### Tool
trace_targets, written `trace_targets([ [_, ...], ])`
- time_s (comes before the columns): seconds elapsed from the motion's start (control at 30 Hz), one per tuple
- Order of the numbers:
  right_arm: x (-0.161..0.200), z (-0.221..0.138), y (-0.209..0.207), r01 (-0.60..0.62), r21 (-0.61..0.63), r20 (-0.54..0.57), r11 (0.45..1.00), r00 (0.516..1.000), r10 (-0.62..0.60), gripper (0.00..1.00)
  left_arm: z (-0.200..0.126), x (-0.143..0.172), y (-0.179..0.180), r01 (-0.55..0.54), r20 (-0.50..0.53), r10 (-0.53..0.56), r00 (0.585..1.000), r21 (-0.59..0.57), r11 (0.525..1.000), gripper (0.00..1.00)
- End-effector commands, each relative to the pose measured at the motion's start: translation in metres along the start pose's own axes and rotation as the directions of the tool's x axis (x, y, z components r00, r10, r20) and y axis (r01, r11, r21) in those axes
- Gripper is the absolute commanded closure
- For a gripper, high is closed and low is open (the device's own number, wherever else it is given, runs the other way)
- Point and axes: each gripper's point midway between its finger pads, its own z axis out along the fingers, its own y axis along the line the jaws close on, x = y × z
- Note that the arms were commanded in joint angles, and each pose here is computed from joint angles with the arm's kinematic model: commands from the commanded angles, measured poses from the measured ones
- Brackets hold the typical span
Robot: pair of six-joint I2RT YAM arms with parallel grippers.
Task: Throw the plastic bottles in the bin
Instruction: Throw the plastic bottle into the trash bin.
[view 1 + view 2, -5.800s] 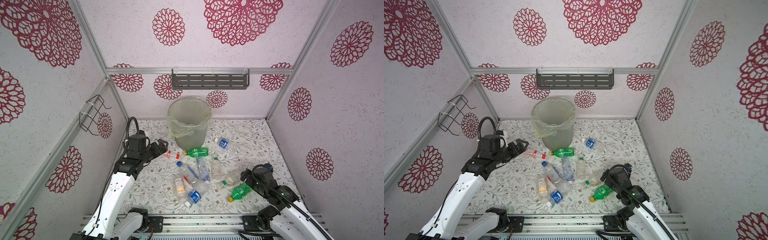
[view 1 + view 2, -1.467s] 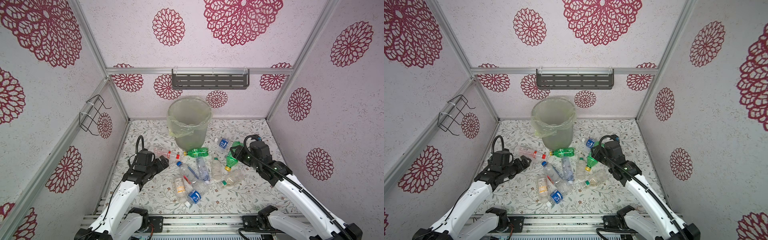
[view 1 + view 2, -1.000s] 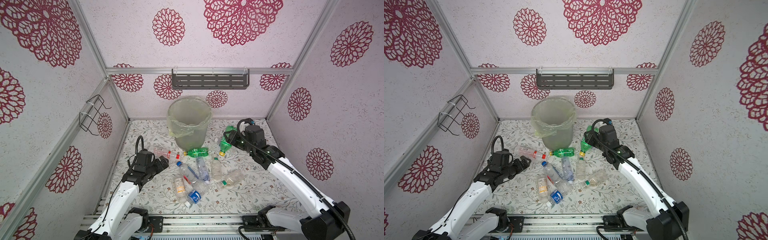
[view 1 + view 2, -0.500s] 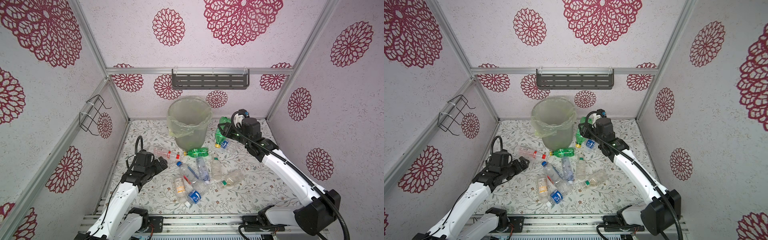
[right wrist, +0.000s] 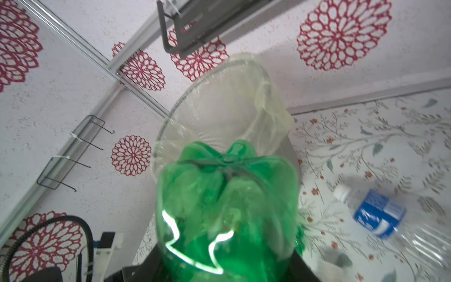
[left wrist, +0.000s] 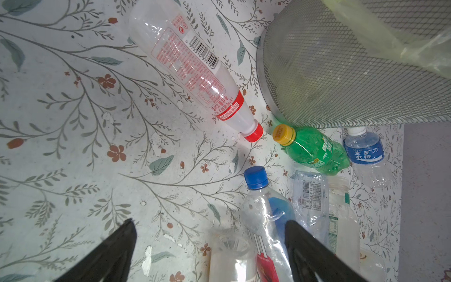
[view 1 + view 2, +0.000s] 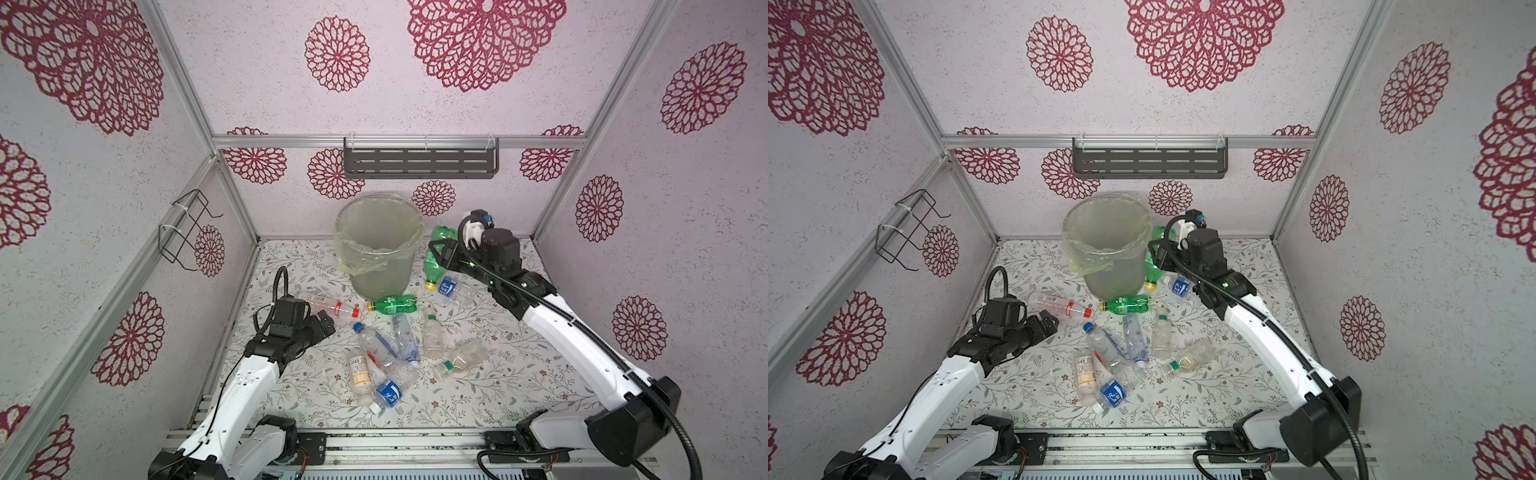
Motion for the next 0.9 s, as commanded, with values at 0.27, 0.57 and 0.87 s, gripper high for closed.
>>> trace_targets([
  [0.27,-0.085,0.129,0.037,-0.028,0.050,0.044,0.998,0.999,0.026,0.01,-0.011,-0.010,-0.027,0.049,0.023,-0.052,0.998,0.119,0.992,0.03],
  [0.57,-0.064,0.074,0.067,0.046,-0.067,0.109,0.997,0.993,-0.039,0.01,-0.020,-0.016,-0.028,-0.003,0.062,-0.005,0.998,0.120,0.993,0.03],
  [0.87,-0.014,0.033,0.044,0.005,-0.036,0.038,0.999,0.999,-0.004,0.01,-0.016,-0.011,-0.043,-0.046,-0.018,0.049,0.999,0.162,0.986,0.03],
])
